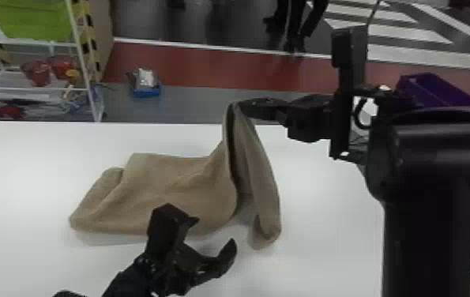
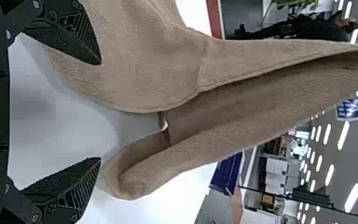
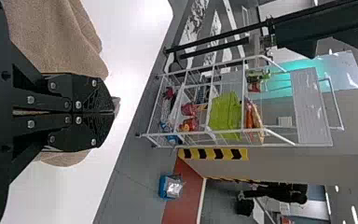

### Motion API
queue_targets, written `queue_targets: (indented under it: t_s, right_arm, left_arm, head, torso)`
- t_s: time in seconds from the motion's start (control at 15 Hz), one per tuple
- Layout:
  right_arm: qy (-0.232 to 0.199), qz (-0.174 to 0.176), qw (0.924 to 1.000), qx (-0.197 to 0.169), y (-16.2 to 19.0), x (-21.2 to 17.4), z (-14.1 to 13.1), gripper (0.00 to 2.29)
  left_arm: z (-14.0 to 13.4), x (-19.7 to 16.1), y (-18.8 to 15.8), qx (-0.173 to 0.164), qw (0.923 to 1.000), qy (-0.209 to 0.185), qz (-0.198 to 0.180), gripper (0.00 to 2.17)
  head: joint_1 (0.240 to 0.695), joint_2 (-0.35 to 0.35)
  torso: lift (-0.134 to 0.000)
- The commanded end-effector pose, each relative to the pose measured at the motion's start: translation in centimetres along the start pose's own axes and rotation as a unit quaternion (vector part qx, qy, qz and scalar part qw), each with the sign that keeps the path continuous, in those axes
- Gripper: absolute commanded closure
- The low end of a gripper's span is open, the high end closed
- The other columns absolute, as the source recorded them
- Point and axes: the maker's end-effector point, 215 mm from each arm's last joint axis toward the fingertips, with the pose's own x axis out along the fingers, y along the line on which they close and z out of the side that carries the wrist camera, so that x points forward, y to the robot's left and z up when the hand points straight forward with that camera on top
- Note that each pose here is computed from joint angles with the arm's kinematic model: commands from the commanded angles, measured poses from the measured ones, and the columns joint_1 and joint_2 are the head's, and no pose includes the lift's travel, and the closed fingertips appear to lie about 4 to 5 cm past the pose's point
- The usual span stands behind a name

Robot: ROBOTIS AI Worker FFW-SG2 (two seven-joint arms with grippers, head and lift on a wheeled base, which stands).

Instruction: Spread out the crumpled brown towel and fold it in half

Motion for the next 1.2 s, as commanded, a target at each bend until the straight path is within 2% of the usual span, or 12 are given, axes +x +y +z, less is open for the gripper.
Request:
queue_targets:
  t_s: [0.0, 0.2, 0.4, 0.53, 0.67, 0.73, 0.8, 0.93, 1.07, 1.13]
  right_arm:
    - [0.000, 0.000, 1.0000, 0.002, 0.1, -0.2, -0.1, 2.01]
    - [0.001, 0.001, 1.0000, 0.003, 0.3, -0.2, -0.3, 2.01]
    - [0.000, 0.001, 1.0000, 0.003, 0.3, -0.3, -0.3, 2.01]
    - [-0.002, 0.002, 1.0000, 0.005, 0.2, -0.4, -0.2, 2.01]
    - [-0.005, 0.000, 1.0000, 0.004, 0.1, -0.5, 0.2, 2.01]
    - [-0.006, -0.001, 1.0000, 0.004, 0.0, -0.6, 0.3, 2.01]
    - [-0.007, -0.001, 1.0000, 0.006, -0.1, -0.6, 0.3, 2.01]
    - [-0.008, -0.003, 0.9999, 0.009, -0.4, -0.8, 0.3, 2.01]
    - [-0.011, -0.002, 0.9999, 0.013, -0.5, -1.1, 0.1, 2.01]
    - [-0.011, -0.005, 0.9998, 0.014, -0.8, -1.3, 0.0, 2.01]
  left_arm:
    - [-1.0, 0.5, 1.1, -0.004, 0.9998, 0.020, 0.005, 0.18]
    - [0.2, 0.7, 2.7, 0.000, 0.9998, 0.013, 0.017, 0.19]
    - [-0.4, 1.6, 3.3, 0.002, 0.9995, 0.025, 0.018, 0.21]
    - [-2.5, 1.7, 3.9, -0.003, 0.9979, 0.061, 0.023, 0.27]
    - [-3.3, 1.7, 4.0, 0.000, 0.9968, 0.077, 0.020, 0.32]
    - [-4.4, 1.5, 4.5, 0.001, 0.9948, 0.098, 0.025, 0.45]
    - [-4.5, 1.4, 5.0, 0.001, 0.9944, 0.101, 0.030, 0.59]
    - [-4.6, 0.7, 5.9, -0.008, 0.9945, 0.097, 0.038, 0.66]
    - [-3.0, 0.0, 6.5, -0.012, 0.9961, 0.079, 0.037, 1.06]
    - [-2.3, -0.5, 6.6, -0.014, 0.9968, 0.071, 0.035, 1.07]
  head:
    - [0.695, -0.203]
    - [0.695, -0.186]
    - [0.695, -0.178]
    - [0.695, -0.174]
    - [0.695, -0.171]
    - [0.695, -0.170]
    - [0.695, -0.169]
    - [0.695, -0.161]
    - [0.695, -0.155]
    - [0.695, -0.149]
  torso:
    - [-0.123]
    - [-0.123]
    - [-0.123]
    - [-0.123]
    - [-0.123]
    - [-0.123]
    - [-0.123]
    - [-0.123]
    - [-0.123]
    - [-0.123]
